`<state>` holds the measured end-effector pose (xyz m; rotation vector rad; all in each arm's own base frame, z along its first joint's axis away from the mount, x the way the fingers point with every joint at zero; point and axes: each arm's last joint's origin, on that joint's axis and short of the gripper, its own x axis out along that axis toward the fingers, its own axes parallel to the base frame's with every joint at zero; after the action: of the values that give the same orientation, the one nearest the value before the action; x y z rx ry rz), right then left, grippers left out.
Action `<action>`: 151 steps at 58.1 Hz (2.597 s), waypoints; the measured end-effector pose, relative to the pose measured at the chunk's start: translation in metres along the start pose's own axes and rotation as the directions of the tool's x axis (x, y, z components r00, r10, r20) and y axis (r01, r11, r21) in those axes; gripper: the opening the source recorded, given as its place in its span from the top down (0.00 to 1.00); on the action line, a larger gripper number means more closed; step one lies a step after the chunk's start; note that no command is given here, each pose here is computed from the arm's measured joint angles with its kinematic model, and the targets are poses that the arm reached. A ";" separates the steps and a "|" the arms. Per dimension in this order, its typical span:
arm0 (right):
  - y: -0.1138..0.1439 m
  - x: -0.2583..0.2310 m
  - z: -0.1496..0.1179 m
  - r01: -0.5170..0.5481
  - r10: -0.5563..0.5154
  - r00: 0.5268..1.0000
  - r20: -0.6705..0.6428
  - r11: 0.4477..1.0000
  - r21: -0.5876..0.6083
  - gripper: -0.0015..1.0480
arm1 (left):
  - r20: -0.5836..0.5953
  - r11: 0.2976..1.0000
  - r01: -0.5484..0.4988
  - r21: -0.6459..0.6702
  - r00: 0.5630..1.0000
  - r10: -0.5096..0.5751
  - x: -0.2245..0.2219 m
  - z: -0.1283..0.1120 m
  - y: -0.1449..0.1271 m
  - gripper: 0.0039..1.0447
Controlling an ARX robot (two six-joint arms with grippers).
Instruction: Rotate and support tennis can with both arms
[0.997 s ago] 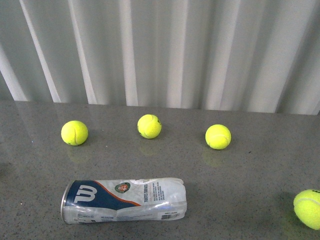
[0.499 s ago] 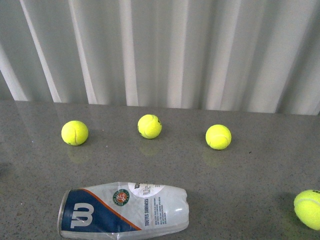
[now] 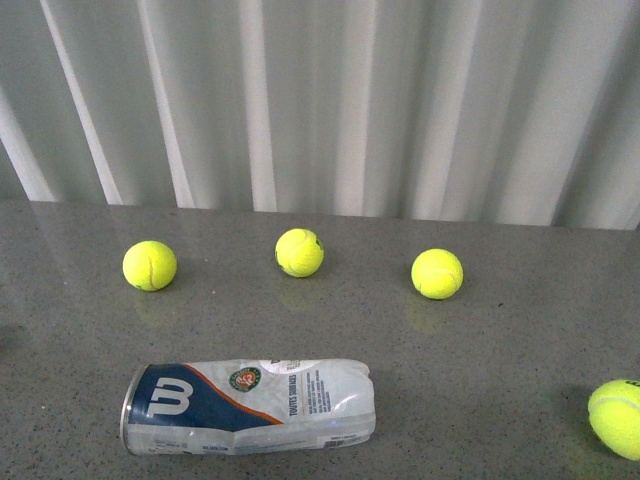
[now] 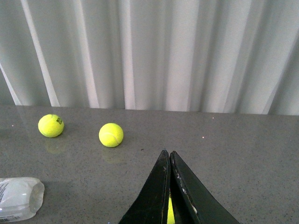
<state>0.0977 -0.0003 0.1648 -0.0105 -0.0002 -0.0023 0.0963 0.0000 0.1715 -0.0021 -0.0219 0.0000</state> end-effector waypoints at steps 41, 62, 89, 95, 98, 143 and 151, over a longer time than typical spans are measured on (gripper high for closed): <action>0.000 0.000 0.000 -0.001 0.001 1.000 0.002 1.000 0.001 0.08 | -0.331 0.929 0.315 -0.195 0.870 -0.365 0.074 0.105 0.002 0.06; 0.000 0.000 0.000 -0.002 0.002 1.000 0.002 1.000 0.001 0.07 | -0.674 0.865 0.471 -0.174 0.583 -0.453 0.230 0.053 -0.057 0.06; 0.000 0.000 0.000 -0.002 0.002 1.000 0.002 1.000 0.001 0.07 | -0.756 0.931 0.350 -0.104 0.581 -0.303 0.223 -0.064 -0.036 0.06; 0.000 0.000 0.000 -0.002 0.002 1.000 0.002 1.000 0.001 0.07 | -0.763 0.935 0.341 -0.102 0.576 -0.293 0.225 -0.075 -0.034 0.06; 0.000 0.000 0.000 -0.002 0.002 1.000 0.002 1.000 0.001 0.07 | -0.772 0.939 0.332 -0.094 0.571 -0.279 0.225 -0.079 -0.034 0.06; 0.000 0.000 0.000 -0.002 0.002 1.000 0.002 1.000 0.001 0.07 | -0.761 0.882 0.233 -0.410 0.446 -0.472 0.206 -0.096 -0.061 0.06; 0.000 0.000 0.000 -0.002 0.002 1.000 0.002 1.000 0.001 0.07 | -0.767 0.879 0.217 -0.425 0.429 -0.477 0.202 -0.102 -0.065 0.07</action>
<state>0.0976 -0.0001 0.1649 -0.0097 -0.0017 -0.0004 0.3007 -0.0656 0.0742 -0.2760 1.0212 -0.4435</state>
